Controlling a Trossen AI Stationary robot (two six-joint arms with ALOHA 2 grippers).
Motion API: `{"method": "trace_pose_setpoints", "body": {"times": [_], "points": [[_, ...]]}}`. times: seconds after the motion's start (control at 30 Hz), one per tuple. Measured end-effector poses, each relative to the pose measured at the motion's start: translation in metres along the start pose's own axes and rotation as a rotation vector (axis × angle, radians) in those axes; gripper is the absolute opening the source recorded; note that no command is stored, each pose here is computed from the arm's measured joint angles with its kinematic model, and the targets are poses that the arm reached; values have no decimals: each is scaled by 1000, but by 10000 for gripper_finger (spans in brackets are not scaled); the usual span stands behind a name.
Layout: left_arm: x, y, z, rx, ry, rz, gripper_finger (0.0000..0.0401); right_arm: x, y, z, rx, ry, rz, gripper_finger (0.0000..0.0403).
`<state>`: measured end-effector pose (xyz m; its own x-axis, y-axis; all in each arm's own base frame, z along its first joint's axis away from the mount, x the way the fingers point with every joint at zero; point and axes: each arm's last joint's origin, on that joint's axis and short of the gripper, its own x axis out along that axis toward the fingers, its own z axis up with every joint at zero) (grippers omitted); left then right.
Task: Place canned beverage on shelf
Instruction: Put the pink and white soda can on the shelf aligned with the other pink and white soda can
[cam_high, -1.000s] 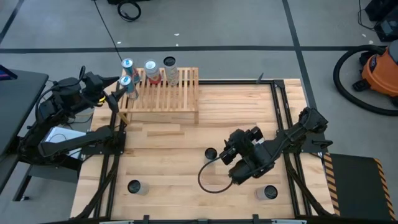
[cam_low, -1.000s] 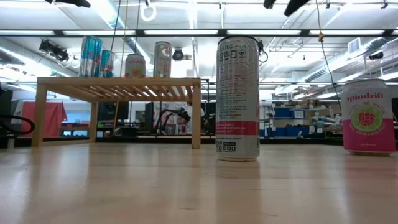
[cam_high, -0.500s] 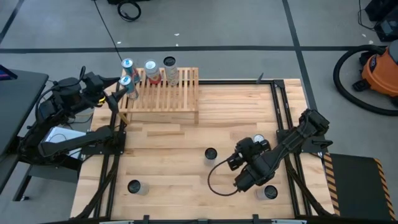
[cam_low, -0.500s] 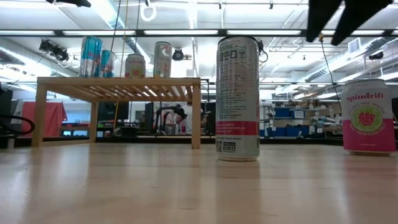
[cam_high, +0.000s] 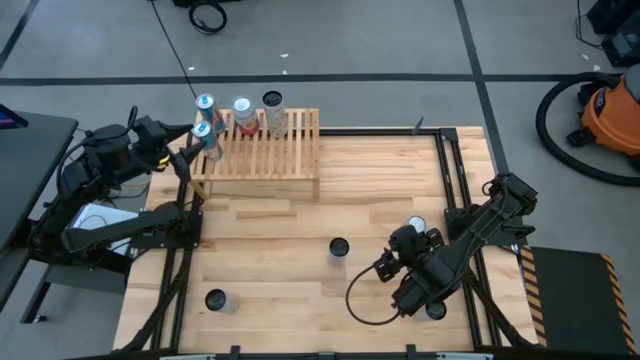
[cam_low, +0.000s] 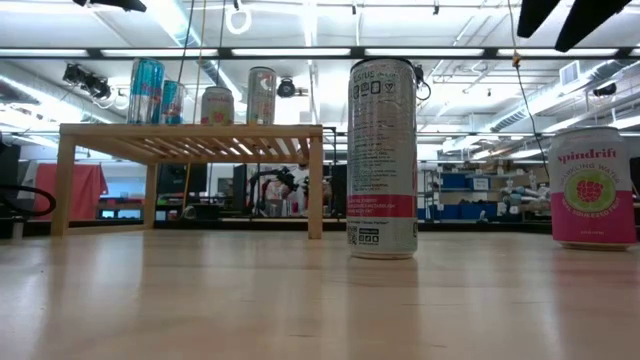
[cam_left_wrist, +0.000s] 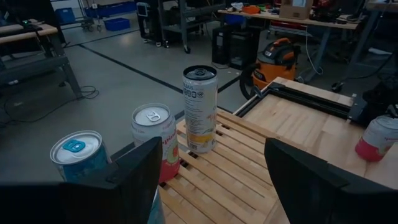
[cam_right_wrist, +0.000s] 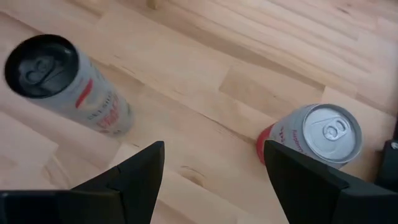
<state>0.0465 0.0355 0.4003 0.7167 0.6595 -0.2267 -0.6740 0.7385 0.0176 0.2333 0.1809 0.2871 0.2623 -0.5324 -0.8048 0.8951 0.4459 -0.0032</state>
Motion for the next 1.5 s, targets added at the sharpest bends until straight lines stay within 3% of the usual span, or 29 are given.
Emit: {"method": "trace_pose_setpoints", "body": {"times": [0.17, 0.6, 1.03, 1.23, 1.33, 1.5], "points": [[0, 0, 0, 0, 0, 0, 284, 1, 0, 0, -96, 39, -18, 284], [0, 0, 0, -1, 0, 0, 284, 8, 1, 9, -139, 86, -50, 285], [0, 0, 0, -2, 2, 0, 284, 7, 4, 5, -132, 124, -18, 361], [0, 0, 0, -26, 2, 1, 284, 8, 11, 0, -159, 160, 23, 368], [0, 0, 0, -27, 2, 0, 284, 8, 6, 0, -192, 197, -28, 366], [0, 0, -1, -26, 9, 1, 284, 11, -10, 2, -180, 117, -67, 360]]}}
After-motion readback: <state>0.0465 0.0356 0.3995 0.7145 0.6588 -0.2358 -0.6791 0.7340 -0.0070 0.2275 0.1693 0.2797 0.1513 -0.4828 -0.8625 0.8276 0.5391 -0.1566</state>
